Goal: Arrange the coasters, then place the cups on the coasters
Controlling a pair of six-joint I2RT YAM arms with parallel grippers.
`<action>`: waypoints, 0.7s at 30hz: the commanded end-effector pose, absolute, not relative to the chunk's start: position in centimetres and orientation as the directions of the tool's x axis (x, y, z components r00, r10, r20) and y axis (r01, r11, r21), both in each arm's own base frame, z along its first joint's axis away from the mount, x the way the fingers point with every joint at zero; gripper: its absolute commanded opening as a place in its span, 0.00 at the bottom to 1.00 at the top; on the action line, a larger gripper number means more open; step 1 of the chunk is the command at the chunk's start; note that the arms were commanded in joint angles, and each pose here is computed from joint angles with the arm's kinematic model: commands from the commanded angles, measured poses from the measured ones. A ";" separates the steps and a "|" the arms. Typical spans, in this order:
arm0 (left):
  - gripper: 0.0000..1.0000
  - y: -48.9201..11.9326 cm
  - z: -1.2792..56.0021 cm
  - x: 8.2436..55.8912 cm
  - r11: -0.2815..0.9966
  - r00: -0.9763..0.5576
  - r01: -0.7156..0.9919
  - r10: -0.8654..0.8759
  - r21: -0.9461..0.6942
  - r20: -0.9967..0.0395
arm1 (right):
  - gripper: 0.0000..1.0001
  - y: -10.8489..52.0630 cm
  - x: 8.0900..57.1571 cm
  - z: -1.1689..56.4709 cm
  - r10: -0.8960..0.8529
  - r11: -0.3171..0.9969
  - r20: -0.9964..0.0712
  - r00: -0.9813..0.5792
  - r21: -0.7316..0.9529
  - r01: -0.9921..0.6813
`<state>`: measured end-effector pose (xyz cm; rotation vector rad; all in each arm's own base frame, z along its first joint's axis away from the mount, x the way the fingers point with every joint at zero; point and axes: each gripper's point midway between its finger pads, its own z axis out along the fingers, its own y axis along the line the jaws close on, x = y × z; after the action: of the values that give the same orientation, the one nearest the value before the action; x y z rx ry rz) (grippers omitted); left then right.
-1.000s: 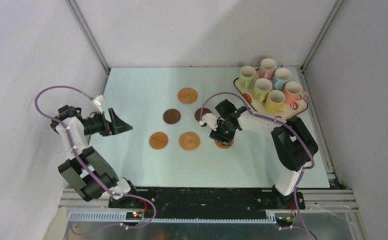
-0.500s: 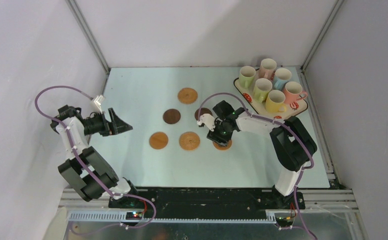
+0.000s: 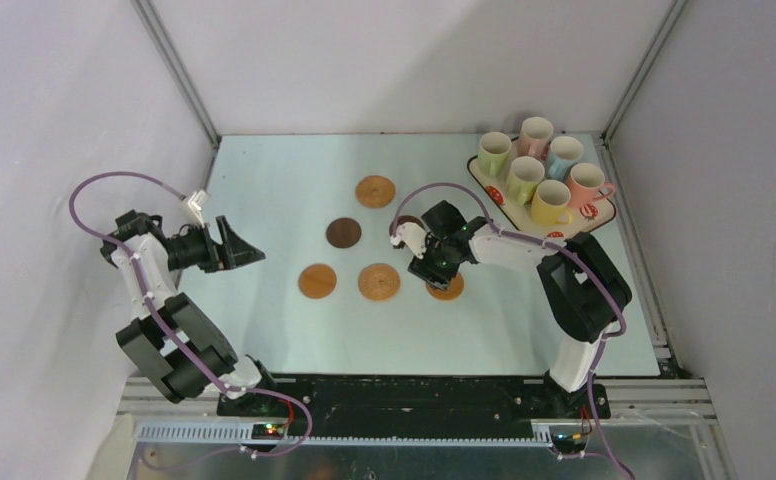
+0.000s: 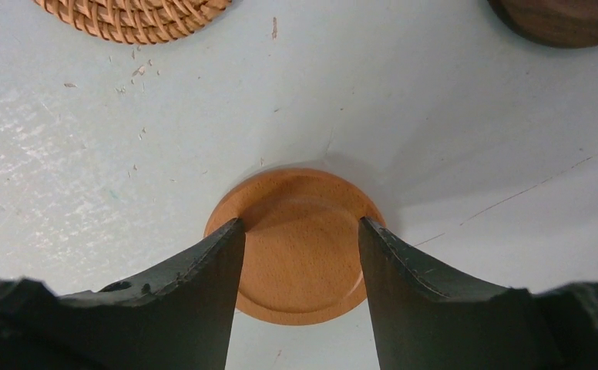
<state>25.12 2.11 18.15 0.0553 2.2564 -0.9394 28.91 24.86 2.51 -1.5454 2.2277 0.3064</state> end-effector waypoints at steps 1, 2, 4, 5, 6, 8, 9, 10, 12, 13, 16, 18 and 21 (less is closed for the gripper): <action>0.98 2.3 20.0 25.5 0.747 -0.718 0.331 -0.198 -0.577 -0.668 | 0.61 24.4 29.3 0.5 -0.857 0.383 -0.401 -0.325 -0.073 -0.921; 0.98 2.3 20.0 25.5 0.746 -0.719 0.330 -0.198 -0.578 -0.666 | 0.61 24.3 29.4 0.4 -0.857 0.385 -0.399 -0.327 -0.075 -0.920; 0.98 2.3 20.0 25.5 0.746 -0.718 0.332 -0.197 -0.577 -0.668 | 0.61 24.5 29.6 0.6 -0.855 0.389 -0.404 -0.326 -0.083 -0.918; 0.98 2.3 20.0 25.5 0.747 -0.717 0.332 -0.197 -0.576 -0.669 | 0.61 24.4 29.7 0.6 -0.854 0.392 -0.405 -0.327 -0.087 -0.916; 0.98 2.3 20.0 25.5 0.747 -0.717 0.332 -0.197 -0.576 -0.669 | 0.61 24.5 29.8 0.7 -0.852 0.393 -0.410 -0.325 -0.092 -0.915; 0.98 2.3 20.0 25.5 0.747 -0.717 0.333 -0.196 -0.576 -0.669 | 0.62 24.7 30.0 0.8 -0.851 0.397 -0.413 -0.325 -0.101 -0.912; 0.98 2.3 20.0 25.5 0.746 -0.718 0.332 -0.197 -0.577 -0.668 | 0.62 24.7 30.1 0.8 -0.851 0.397 -0.414 -0.323 -0.104 -0.912; 0.98 2.3 20.0 25.5 0.746 -0.718 0.331 -0.197 -0.577 -0.667 | 0.62 24.8 30.2 0.9 -0.850 0.399 -0.415 -0.324 -0.106 -0.911; 0.98 2.3 20.0 25.4 0.747 -0.718 0.330 -0.198 -0.577 -0.667 | 0.62 25.0 30.3 0.8 -0.851 0.399 -0.415 -0.322 -0.113 -0.910; 0.98 2.3 20.0 25.5 0.747 -0.717 0.331 -0.198 -0.576 -0.668 | 0.62 24.9 30.4 0.8 -0.852 0.401 -0.412 -0.323 -0.116 -0.909; 0.98 2.3 20.0 25.5 0.748 -0.715 0.332 -0.198 -0.575 -0.670 | 0.62 25.0 30.4 0.7 -0.855 0.398 -0.410 -0.318 -0.126 -0.909; 0.98 2.3 20.0 25.5 0.748 -0.716 0.331 -0.198 -0.576 -0.669 | 0.62 25.0 30.6 0.7 -0.854 0.403 -0.411 -0.319 -0.135 -0.905; 0.98 2.3 20.0 25.5 0.746 -0.716 0.333 -0.198 -0.577 -0.669 | 0.62 25.1 30.9 0.8 -0.852 0.407 -0.417 -0.316 -0.148 -0.902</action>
<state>25.10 2.20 18.16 0.0510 2.2557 -0.9374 30.21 25.43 2.69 -1.4985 2.2194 0.2334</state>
